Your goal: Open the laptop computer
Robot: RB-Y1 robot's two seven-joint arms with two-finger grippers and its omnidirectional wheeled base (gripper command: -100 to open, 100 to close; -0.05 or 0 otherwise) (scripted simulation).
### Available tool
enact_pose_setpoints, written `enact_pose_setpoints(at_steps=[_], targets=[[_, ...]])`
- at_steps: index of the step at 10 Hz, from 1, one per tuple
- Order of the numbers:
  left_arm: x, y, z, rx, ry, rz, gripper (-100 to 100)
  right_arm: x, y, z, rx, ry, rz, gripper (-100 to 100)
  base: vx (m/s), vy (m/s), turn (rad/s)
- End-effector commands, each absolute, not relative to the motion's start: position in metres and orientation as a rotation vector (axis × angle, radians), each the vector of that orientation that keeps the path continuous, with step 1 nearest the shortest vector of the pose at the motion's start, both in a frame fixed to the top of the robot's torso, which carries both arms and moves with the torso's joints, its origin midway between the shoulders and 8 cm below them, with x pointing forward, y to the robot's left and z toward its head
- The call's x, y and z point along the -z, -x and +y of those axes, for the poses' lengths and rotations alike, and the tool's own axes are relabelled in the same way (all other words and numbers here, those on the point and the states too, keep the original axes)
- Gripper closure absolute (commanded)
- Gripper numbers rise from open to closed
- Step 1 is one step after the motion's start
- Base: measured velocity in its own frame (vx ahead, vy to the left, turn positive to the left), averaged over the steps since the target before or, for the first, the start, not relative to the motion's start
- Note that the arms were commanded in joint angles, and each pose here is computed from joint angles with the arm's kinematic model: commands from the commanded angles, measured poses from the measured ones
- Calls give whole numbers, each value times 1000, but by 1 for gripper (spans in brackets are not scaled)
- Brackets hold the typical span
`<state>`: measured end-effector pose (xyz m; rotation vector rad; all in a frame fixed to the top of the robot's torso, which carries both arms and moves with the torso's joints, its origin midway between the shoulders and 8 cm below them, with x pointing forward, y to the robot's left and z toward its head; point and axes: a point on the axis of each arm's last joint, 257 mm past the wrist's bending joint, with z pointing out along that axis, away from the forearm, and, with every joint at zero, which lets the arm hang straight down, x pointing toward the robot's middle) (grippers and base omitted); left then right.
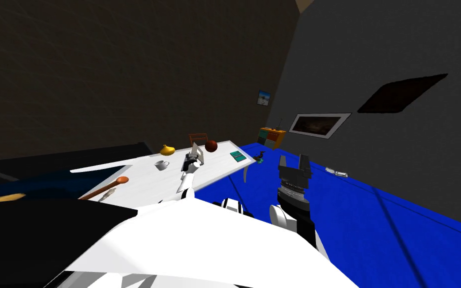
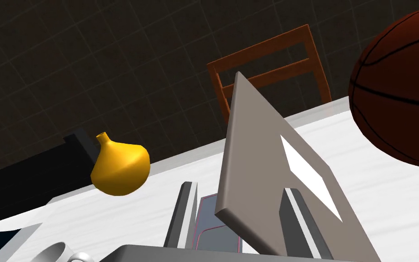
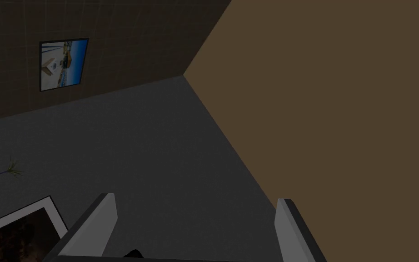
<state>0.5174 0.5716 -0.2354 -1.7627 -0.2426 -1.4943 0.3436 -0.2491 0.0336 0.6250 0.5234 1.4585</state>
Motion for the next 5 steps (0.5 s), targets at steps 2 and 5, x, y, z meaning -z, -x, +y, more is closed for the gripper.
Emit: enact_pose_setpoints(at_steps=[2, 5], targets=[[265, -483, 595, 1504, 1773, -426, 100, -34, -344, -249, -1459, -625, 523, 0, -77, 73, -217], [259, -475, 602, 1550, 1729, -499, 100, -34, -344, -249, -1458, -625, 524, 0, -69, 76, -104]])
